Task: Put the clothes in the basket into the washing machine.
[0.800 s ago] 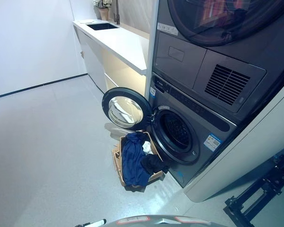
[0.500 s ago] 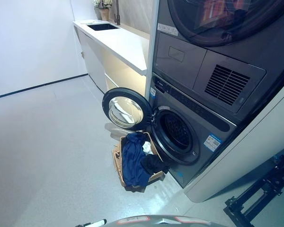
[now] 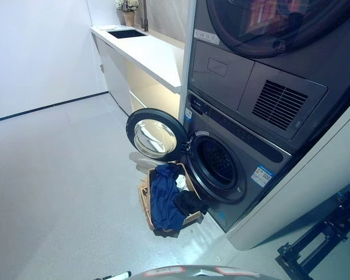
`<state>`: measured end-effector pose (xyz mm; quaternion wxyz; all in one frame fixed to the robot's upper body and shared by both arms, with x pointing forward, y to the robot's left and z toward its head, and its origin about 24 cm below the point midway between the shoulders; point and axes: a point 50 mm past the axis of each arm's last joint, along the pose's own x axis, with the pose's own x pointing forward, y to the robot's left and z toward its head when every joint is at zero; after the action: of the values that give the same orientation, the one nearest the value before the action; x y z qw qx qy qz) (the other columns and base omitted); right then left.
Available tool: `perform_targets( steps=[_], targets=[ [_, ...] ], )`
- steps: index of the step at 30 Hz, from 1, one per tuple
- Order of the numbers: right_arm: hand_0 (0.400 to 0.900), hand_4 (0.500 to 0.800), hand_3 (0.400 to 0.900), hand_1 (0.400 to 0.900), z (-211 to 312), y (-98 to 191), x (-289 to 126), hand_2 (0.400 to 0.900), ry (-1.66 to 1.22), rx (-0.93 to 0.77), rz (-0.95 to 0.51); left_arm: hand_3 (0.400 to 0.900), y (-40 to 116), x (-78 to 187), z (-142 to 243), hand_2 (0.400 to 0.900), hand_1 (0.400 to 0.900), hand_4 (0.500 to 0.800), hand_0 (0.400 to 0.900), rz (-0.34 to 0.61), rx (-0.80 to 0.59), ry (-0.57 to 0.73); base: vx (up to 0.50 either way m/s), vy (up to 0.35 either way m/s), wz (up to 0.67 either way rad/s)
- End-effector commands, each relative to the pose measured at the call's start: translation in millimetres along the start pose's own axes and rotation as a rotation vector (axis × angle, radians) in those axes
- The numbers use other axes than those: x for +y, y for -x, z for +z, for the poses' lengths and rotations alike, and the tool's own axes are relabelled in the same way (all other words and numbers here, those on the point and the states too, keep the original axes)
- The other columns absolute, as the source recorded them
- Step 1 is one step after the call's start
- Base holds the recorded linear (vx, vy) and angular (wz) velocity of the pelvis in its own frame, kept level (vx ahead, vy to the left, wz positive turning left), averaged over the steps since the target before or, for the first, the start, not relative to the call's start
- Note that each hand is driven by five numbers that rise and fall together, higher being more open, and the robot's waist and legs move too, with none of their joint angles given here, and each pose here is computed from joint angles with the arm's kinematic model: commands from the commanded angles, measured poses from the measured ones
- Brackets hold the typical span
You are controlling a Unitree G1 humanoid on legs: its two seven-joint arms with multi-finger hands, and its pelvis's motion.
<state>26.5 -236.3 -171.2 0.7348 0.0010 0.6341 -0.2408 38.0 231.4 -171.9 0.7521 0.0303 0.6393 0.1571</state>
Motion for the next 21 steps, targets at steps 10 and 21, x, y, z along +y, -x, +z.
perform_targets(
  steps=[10,21],
  targets=[
    [0.9,0.8,0.9,0.9,61.9,-0.2,-4.7,0.9,-0.025,-0.166,-0.021,0.9,-0.4,-9.7,35.4,0.9,0.9,0.8,0.9,-0.001,-0.072,0.081,-0.056,-0.113,-0.02],
    [0.9,0.8,0.9,0.9,87.1,2.3,-15.0,0.9,-0.055,-0.252,-0.054,0.9,0.7,-19.2,37.9,0.9,0.9,0.8,0.9,-0.023,-0.081,0.207,0.026,-0.162,0.05]
  ],
)
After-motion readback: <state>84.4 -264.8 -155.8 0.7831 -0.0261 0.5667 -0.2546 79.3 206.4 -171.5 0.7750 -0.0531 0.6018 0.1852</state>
